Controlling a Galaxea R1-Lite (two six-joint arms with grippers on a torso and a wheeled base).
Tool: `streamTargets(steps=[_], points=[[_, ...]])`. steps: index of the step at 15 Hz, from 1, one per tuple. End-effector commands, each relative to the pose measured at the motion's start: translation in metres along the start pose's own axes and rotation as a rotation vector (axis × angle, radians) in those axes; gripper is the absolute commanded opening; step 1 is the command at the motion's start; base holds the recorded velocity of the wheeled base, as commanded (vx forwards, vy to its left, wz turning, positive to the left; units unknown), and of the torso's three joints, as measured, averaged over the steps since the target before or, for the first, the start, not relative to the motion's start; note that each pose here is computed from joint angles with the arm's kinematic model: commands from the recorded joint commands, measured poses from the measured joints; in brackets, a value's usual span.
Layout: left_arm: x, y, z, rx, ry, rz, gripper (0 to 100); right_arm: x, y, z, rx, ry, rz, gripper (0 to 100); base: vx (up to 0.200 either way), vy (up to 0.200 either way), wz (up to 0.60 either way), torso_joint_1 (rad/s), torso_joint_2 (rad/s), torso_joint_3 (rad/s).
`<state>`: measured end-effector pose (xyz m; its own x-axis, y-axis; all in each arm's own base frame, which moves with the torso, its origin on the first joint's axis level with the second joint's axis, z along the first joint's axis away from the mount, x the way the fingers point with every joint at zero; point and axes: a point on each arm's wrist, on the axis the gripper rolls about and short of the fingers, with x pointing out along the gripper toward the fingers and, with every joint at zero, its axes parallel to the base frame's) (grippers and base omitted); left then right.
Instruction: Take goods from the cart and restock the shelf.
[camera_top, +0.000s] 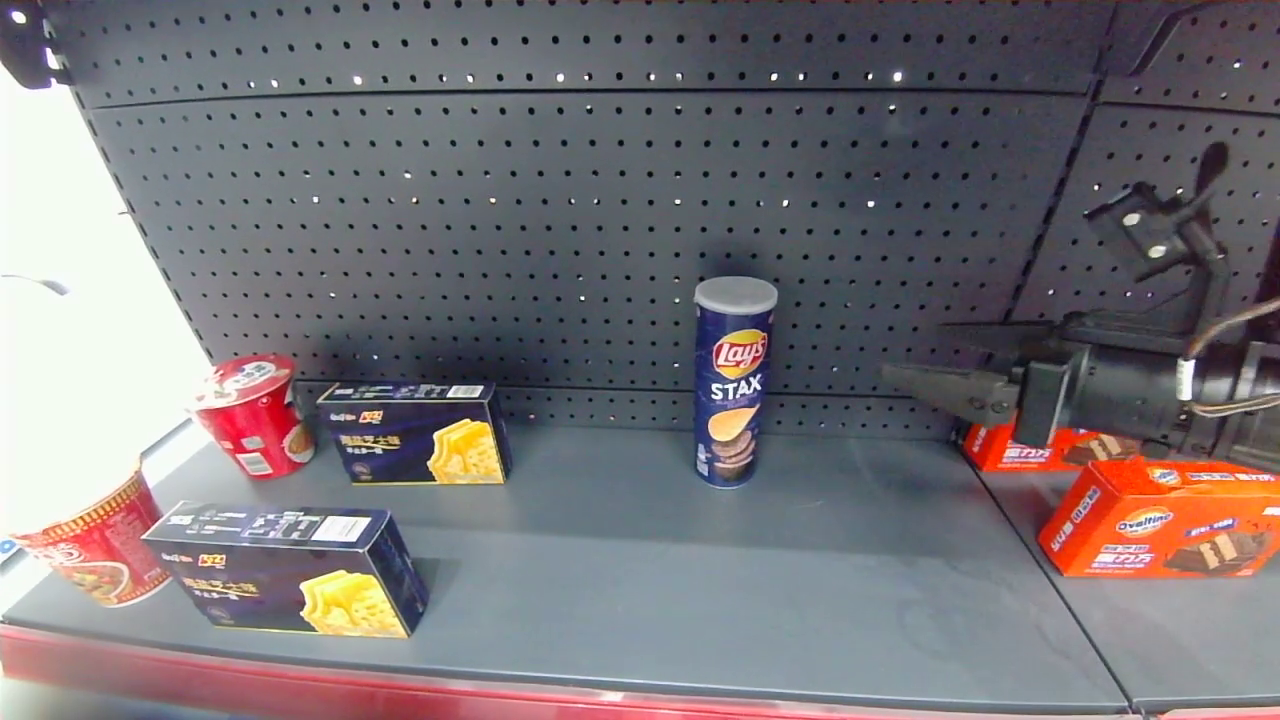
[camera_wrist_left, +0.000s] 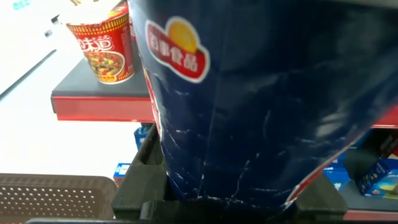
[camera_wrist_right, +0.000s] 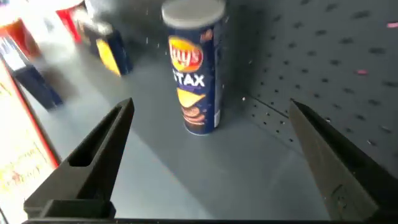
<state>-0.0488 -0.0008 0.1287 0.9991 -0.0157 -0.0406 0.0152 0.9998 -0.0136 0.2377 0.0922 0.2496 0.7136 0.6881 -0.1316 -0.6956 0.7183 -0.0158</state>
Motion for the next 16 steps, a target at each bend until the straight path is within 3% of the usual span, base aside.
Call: streamTargets(steps=[1, 3, 5, 13, 16], points=[[0.000, 0.000, 0.001, -0.001, -0.001, -0.001, 0, 0.030, -0.015, -0.025, 0.015, 0.079, 0.047, 100, 0.000, 0.000, 0.00, 0.000, 0.00, 0.000], [0.000, 0.000, 0.001, -0.001, -0.001, -0.003, 0, 0.043, -0.023, -0.034, 0.008, 0.050, 0.117, 100, 0.000, 0.000, 0.00, 0.000, 0.00, 0.000], [0.000, 0.000, 0.001, -0.001, 0.001, -0.006, 0, 0.070, -0.035, -0.046, -0.036, -0.042, 0.213, 100, 0.000, 0.000, 0.00, 0.000, 0.00, 0.000], [-0.001, 0.000, 0.000, -0.001, -0.002, -0.006, 0, 0.111, -0.049, -0.060, -0.024, -0.030, 0.274, 100, 0.000, 0.000, 0.00, 0.000, 0.00, 0.000], [-0.001, 0.000, -0.001, -0.001, 0.001, -0.006, 0, 0.126, -0.045, -0.062, -0.027, -0.030, 0.300, 100, 0.000, 0.000, 0.00, 0.000, 0.00, 0.000]])
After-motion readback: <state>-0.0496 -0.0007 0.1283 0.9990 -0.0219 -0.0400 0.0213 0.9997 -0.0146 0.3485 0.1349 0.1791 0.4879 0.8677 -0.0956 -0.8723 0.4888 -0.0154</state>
